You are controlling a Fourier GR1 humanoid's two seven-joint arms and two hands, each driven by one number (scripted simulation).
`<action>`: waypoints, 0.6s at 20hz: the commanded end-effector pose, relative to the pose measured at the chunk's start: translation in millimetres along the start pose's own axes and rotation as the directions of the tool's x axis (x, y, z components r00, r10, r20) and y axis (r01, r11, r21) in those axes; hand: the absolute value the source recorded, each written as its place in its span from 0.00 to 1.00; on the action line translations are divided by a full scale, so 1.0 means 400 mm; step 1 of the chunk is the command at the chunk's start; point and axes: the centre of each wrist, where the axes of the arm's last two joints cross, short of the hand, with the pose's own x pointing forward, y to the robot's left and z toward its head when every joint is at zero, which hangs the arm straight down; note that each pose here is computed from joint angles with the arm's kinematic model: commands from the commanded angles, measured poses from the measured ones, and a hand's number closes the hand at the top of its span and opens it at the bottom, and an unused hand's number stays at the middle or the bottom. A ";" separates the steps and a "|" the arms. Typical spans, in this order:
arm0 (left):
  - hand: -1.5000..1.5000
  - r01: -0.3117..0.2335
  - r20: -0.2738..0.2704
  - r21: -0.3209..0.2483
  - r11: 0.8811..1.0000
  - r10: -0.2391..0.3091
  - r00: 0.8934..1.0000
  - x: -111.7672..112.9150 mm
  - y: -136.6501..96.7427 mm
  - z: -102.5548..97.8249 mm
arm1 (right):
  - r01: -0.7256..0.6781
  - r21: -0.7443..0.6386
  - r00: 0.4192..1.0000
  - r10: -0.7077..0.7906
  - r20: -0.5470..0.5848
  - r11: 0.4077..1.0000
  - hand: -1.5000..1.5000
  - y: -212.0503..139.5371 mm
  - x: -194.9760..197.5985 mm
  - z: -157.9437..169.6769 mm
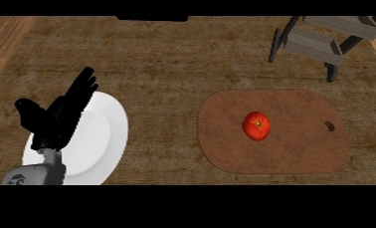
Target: Pick the cupcake from the cutting board and place it in the tiered basket
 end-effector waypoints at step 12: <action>0.50 0.004 -0.001 0.015 1.000 -0.004 1.000 -0.023 0.034 -0.001 | 0.011 0.095 0.996 -0.002 -0.094 0.995 1.00 0.227 0.162 -0.210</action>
